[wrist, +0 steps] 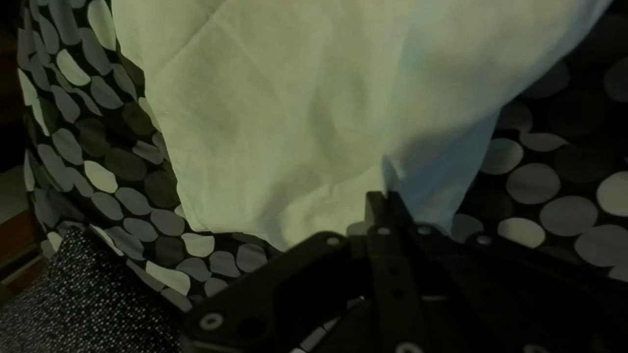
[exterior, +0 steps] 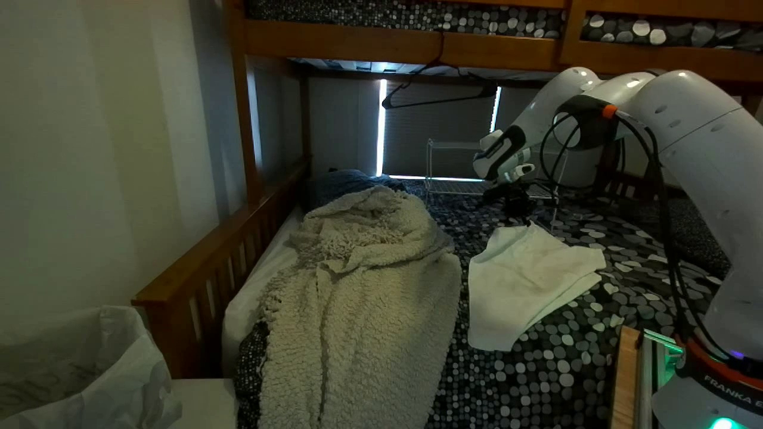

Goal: Fold and unfold the white pillow case cover

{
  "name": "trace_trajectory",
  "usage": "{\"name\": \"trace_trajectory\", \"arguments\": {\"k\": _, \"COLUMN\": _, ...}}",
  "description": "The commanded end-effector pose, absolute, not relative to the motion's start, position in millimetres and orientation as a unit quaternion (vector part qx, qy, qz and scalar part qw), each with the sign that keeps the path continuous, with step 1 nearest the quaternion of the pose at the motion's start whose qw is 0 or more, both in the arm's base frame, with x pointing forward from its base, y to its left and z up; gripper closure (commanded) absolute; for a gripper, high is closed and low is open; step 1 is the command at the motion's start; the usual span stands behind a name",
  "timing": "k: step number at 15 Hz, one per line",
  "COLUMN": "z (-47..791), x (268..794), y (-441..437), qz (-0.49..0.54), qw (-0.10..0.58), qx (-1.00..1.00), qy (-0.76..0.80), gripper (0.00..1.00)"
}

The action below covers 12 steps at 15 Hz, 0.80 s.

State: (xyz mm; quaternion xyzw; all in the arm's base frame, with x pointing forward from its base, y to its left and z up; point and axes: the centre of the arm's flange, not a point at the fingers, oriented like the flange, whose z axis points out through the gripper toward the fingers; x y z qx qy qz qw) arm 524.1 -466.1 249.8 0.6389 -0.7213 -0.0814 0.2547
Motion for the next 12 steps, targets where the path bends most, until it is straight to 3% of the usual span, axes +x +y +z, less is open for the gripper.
{"name": "trace_trajectory", "arguments": {"k": 1, "z": 249, "x": 525, "y": -466, "qz": -0.081, "qw": 0.253, "qx": 0.64, "qy": -0.721, "gripper": 0.99}}
{"name": "trace_trajectory", "arguments": {"k": 6, "z": 245, "x": 518, "y": -462, "qz": -0.08, "qw": 0.254, "qx": 0.641, "qy": -0.72, "gripper": 1.0}}
{"name": "trace_trajectory", "arguments": {"k": 12, "z": 228, "x": 462, "y": -423, "qz": -0.126, "qw": 0.272, "qx": 0.62, "qy": -0.725, "gripper": 1.0}}
